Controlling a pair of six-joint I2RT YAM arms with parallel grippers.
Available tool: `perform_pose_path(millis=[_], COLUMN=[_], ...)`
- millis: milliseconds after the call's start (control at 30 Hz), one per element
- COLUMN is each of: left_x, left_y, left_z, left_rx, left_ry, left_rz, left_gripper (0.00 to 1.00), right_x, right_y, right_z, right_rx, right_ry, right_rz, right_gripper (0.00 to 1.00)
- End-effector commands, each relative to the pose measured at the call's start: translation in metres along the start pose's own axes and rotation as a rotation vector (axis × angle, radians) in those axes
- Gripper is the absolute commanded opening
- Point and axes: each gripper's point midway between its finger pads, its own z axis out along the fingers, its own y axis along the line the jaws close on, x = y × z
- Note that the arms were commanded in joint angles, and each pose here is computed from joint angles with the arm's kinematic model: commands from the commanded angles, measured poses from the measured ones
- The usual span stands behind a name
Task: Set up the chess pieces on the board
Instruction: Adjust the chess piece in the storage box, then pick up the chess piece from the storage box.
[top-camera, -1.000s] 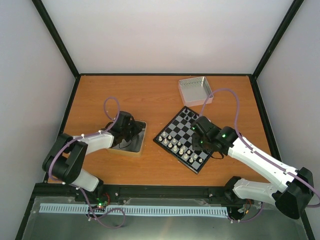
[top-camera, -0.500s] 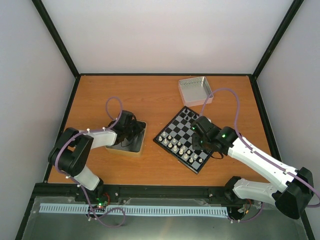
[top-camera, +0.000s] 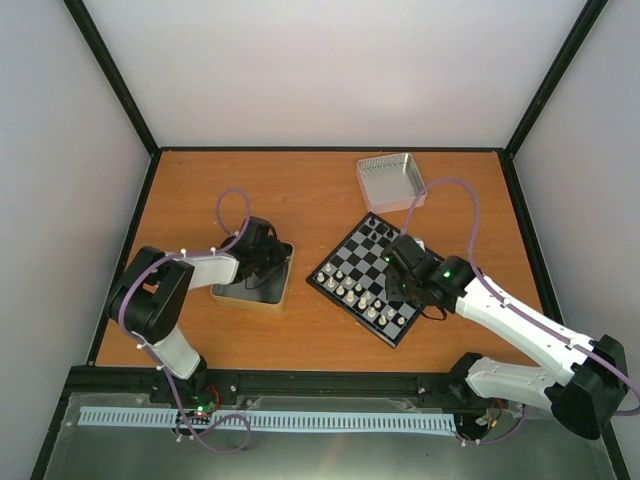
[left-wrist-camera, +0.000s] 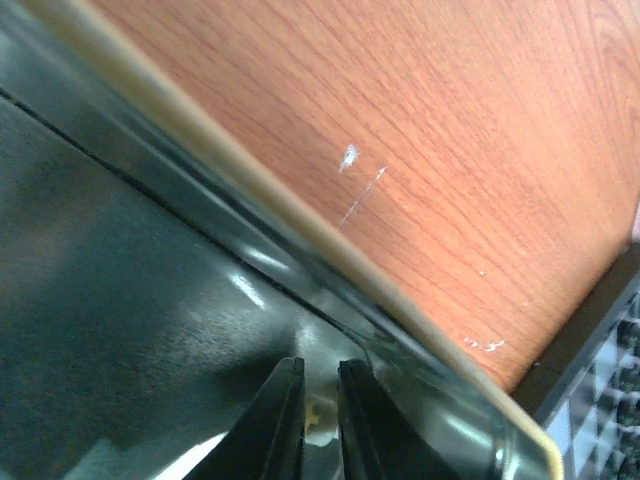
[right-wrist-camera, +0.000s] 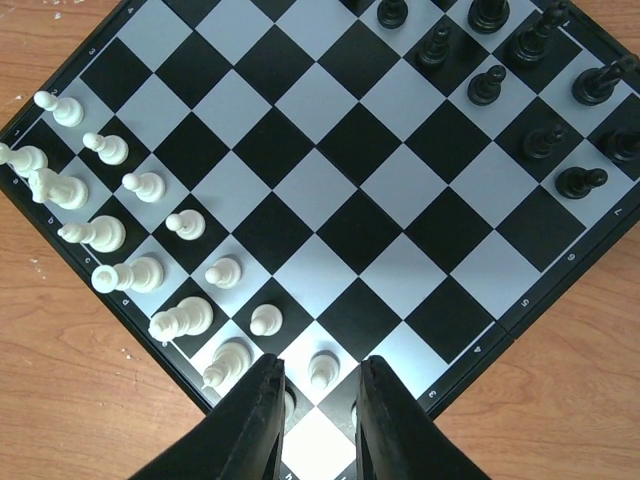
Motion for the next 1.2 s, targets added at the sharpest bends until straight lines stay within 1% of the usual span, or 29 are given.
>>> perform_pose_path(millis=[0,100,267,333,400,467,633,667,833,900,1100,1167], left_x=[-0.008,-0.013,-0.027,-0.029,-0.031,-0.030,-0.021,-0.020,-0.006,-0.003,-0.007,-0.008], left_y=[0.011,0.017,0.026,0.026,0.026,0.025,0.018,0.018,0.030,0.039,0.056,0.056], left_z=[-0.001,-0.006,-0.026,-0.033,-0.039,-0.042,-0.045,-0.046,-0.047,-0.047,-0.046,-0.043], left_rx=[-0.076,-0.113,-0.177,-0.187,-0.190,-0.187,-0.143,-0.147,-0.172,-0.203,-0.294,-0.298], left_ry=[-0.036,-0.074,-0.158,-0.174,-0.185,-0.182,-0.131,-0.124,-0.058,-0.038,-0.050,-0.042], left_rz=[0.062,0.100,0.168,0.203,0.230,0.254,0.271,0.267,0.295,0.312,0.352,0.367], left_gripper=[0.09,0.05,0.05,0.06,0.09,0.15,0.36,0.38,0.42,0.46,0.49,0.48], right_x=[-0.008,-0.008,-0.009,-0.010,-0.009,-0.009,-0.009,-0.008,-0.007,-0.006,-0.003,-0.003], right_y=[-0.005,-0.006,-0.009,-0.010,-0.011,-0.010,-0.009,-0.008,-0.008,-0.006,-0.002,-0.001], right_z=[-0.001,-0.001,-0.002,-0.003,-0.003,-0.003,-0.002,-0.002,-0.001,0.000,0.005,0.006], right_rx=[0.013,0.018,0.030,0.028,0.029,0.026,0.017,0.017,0.006,-0.005,-0.026,-0.031], right_ry=[-0.053,-0.059,-0.070,-0.075,-0.079,-0.080,-0.076,-0.075,-0.077,-0.075,-0.065,-0.063], right_rz=[0.038,0.038,0.040,0.042,0.045,0.047,0.052,0.050,0.065,0.071,0.080,0.077], right_gripper=[0.22,0.21,0.21,0.21,0.21,0.21,0.21,0.21,0.21,0.21,0.21,0.21])
